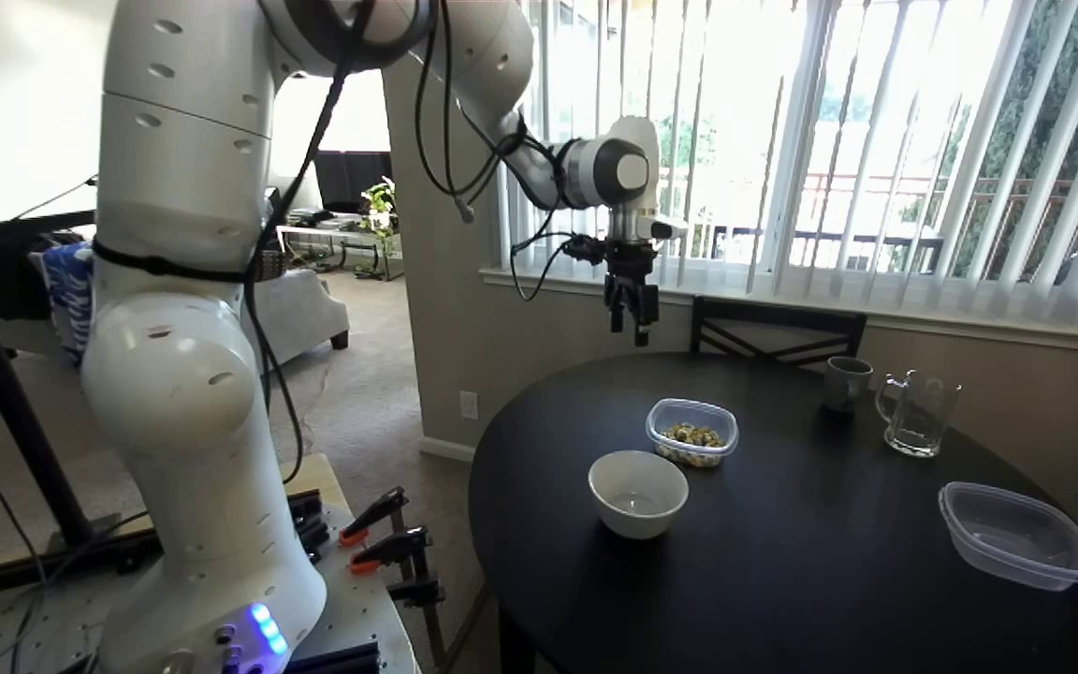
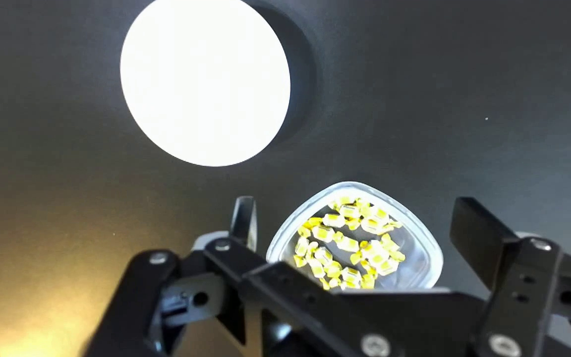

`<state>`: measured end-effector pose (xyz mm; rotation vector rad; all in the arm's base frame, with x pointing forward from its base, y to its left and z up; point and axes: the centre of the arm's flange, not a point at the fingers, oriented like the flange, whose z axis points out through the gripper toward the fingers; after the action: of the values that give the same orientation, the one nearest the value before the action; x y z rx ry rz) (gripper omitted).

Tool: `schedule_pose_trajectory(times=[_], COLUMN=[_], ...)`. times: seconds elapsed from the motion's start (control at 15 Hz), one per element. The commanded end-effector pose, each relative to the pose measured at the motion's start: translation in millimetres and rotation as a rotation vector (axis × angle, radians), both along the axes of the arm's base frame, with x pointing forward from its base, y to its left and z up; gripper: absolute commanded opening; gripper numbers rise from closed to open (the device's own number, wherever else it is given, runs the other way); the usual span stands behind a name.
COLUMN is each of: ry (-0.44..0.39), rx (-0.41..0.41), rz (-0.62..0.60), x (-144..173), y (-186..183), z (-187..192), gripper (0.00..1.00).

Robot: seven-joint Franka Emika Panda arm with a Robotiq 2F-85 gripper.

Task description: Pick up the clear lunch box with candy and pour all the candy into the white bowl

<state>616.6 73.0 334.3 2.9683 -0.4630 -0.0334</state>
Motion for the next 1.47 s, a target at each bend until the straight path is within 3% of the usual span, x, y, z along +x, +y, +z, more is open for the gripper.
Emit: schedule_pose_trajectory(times=[0.0,0.2,0.4,0.47,1.0,1.4], ry=[-0.033,-0.088,-0.171,-0.124,-0.157,-0.111], rx=[-0.018,-0.005,-0.06,-0.034,-0.045,0.004], rz=[-0.123,-0.239,-0.374,-0.3,-0.352,-0.443], x=[43.9,65.9,77.6,67.5,76.0,99.2], y=[3.7,1.0,-5.2,-8.0,-8.2,-44.1], z=[-49.4,-68.7,-66.8,-72.5,-66.2,-111.9], gripper=[1.0,1.0,1.0,1.0,1.0,1.0])
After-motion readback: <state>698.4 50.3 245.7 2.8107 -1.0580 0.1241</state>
